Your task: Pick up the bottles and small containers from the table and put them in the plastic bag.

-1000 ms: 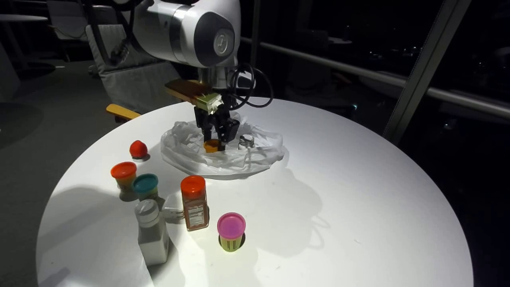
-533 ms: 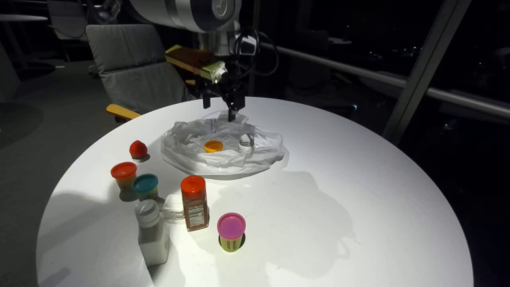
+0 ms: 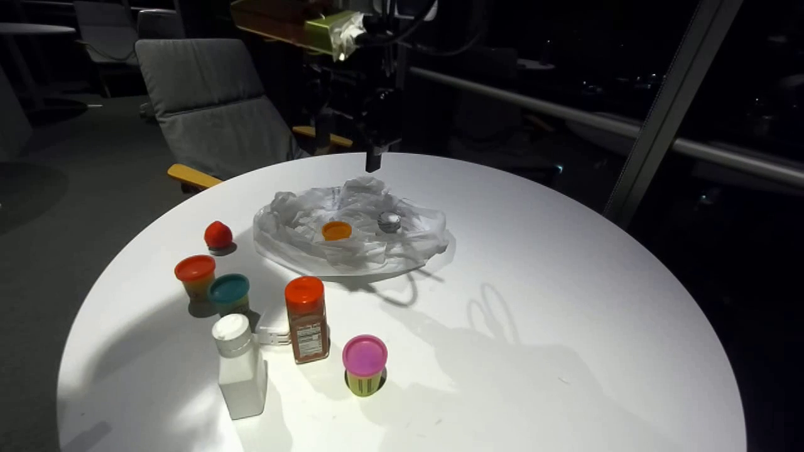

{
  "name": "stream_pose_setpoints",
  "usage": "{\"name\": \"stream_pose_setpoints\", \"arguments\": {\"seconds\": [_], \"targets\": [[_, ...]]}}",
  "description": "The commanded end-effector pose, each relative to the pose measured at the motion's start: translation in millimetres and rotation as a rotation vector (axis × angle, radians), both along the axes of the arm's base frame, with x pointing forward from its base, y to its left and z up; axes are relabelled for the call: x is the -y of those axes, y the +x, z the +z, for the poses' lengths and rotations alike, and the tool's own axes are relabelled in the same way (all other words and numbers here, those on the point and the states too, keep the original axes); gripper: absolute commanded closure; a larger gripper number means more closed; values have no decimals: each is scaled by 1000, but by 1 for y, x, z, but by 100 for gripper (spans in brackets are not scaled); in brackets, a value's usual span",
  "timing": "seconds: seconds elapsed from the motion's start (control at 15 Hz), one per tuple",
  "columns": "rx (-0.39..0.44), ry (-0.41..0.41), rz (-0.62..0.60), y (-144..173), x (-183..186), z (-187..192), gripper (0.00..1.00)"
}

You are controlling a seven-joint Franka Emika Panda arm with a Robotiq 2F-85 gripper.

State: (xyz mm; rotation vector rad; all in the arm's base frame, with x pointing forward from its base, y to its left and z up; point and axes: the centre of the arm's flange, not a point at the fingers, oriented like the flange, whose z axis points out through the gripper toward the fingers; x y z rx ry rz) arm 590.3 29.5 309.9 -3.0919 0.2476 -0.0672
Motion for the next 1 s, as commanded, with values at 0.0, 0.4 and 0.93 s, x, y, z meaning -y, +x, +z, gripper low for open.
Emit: {"name": "stream_pose_setpoints", "arguments": {"seconds": [0.0, 0.4, 0.93], "targets": [[35, -7, -91, -48, 49, 10, 0], [-59, 60, -320, -76, 113, -35, 0], [-138, 97, -365, -83, 124, -53, 0]]}}
